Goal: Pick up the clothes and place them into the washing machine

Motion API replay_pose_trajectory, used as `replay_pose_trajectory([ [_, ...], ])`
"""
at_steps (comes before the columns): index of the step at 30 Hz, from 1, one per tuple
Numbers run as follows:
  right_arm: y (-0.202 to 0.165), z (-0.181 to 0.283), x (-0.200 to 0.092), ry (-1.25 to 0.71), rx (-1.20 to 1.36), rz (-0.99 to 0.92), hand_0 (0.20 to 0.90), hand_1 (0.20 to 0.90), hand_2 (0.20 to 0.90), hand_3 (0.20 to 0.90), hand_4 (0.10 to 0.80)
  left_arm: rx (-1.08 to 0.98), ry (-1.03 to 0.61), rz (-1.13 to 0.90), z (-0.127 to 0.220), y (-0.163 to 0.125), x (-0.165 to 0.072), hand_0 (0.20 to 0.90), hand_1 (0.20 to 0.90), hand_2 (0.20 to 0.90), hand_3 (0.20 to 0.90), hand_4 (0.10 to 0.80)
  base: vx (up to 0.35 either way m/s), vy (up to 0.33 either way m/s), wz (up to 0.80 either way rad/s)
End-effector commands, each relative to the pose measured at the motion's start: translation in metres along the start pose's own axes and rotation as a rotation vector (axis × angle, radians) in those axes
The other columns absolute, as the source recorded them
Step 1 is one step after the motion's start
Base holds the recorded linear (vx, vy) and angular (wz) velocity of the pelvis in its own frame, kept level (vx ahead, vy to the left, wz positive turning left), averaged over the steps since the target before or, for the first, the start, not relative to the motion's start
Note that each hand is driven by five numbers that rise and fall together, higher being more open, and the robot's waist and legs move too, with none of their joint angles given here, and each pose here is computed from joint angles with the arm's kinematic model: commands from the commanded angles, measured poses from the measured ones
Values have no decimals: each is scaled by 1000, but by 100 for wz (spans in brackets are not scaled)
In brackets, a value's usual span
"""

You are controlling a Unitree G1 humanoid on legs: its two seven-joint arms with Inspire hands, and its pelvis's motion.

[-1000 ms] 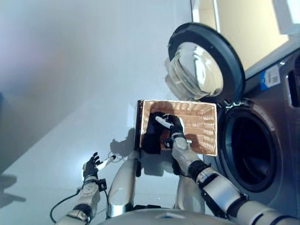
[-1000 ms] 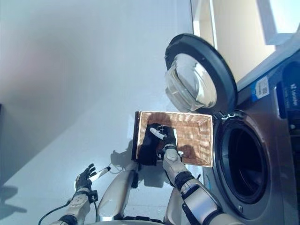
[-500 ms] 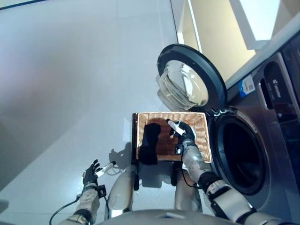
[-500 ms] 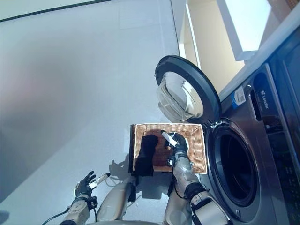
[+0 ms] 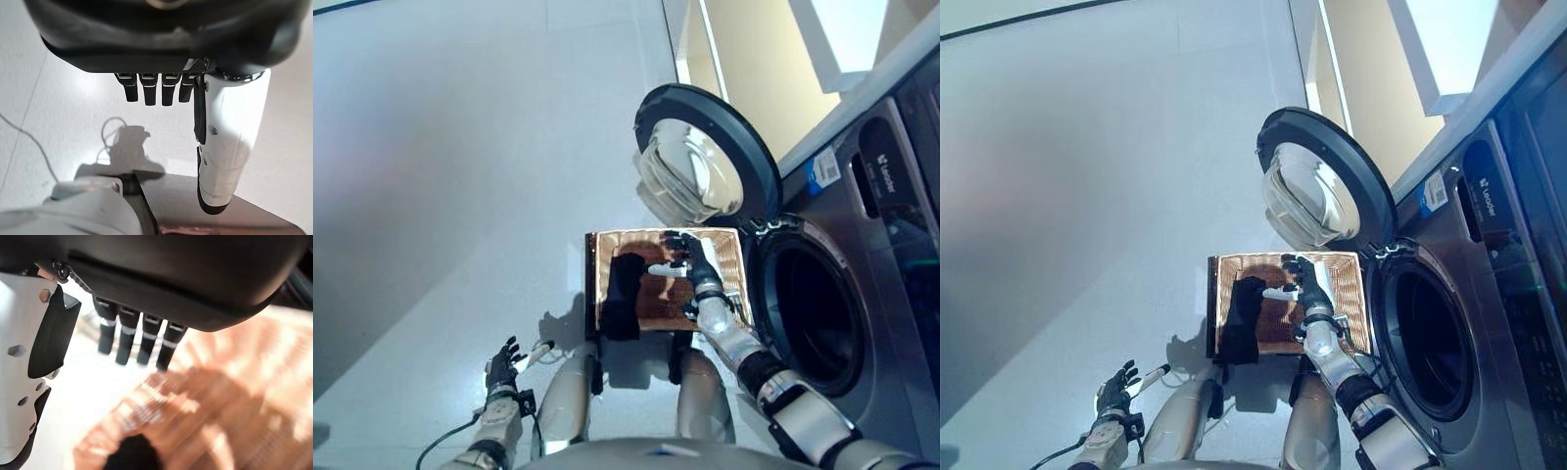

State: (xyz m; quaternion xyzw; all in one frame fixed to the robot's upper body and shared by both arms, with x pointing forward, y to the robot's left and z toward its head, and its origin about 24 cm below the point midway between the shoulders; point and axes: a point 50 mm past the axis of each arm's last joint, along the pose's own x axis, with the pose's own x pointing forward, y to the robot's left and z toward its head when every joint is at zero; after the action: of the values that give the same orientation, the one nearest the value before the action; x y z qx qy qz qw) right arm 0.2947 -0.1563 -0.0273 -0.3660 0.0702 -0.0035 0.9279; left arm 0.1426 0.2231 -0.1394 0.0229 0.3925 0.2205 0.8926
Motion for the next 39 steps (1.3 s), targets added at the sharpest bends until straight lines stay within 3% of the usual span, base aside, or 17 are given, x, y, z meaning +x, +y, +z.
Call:
replay_pose_trajectory([
  [1, -29, 53, 23, -271, -147, -127, 900, 900, 900, 900, 800, 1, -94, 111, 17, 26, 7, 900, 900, 900, 900, 800, -63, 0, 1],
  [14, -70, 61, 46, -477, -949, -224, 900, 900, 900, 900, 800, -5, -185, 26, 33, 14, 6, 900, 900, 900, 900, 800, -56, 6, 4],
  [18, -75, 63, 49, -501, -1091, -230, 900, 900, 900, 900, 800, -11, -199, 17, 37, 13, 7, 900, 900, 900, 900, 800, -40, 4, 1],
  [26, -47, 64, 43, -458, -902, -183, 900, 900, 900, 900, 800, -36, -182, 41, 37, 11, 7, 900, 900, 900, 900, 800, 0, 0, 0],
  [28, -24, 59, 35, -386, -671, -127, 900, 900, 900, 900, 800, -42, -166, 49, 35, 9, 7, 900, 900, 900, 900, 800, 0, 0, 0],
  [29, -25, 60, 35, -387, -671, -129, 900, 900, 900, 900, 800, -43, -168, 50, 35, 9, 7, 900, 900, 900, 900, 800, 0, 0, 0],
  [31, -7, 53, 27, -250, -327, -113, 900, 900, 900, 900, 800, -44, -147, 61, 33, 7, 7, 900, 900, 900, 900, 800, -7, 33, -3],
  [34, 5, 57, 23, -201, -111, -99, 900, 900, 900, 900, 800, -47, -141, 73, 32, 7, 8, 900, 900, 900, 900, 800, -7, 30, -2],
  [39, 17, 73, 21, -210, 27, -89, 900, 900, 900, 900, 800, -44, -151, 68, 32, 3, 6, 900, 900, 900, 900, 800, -12, 36, -6],
])
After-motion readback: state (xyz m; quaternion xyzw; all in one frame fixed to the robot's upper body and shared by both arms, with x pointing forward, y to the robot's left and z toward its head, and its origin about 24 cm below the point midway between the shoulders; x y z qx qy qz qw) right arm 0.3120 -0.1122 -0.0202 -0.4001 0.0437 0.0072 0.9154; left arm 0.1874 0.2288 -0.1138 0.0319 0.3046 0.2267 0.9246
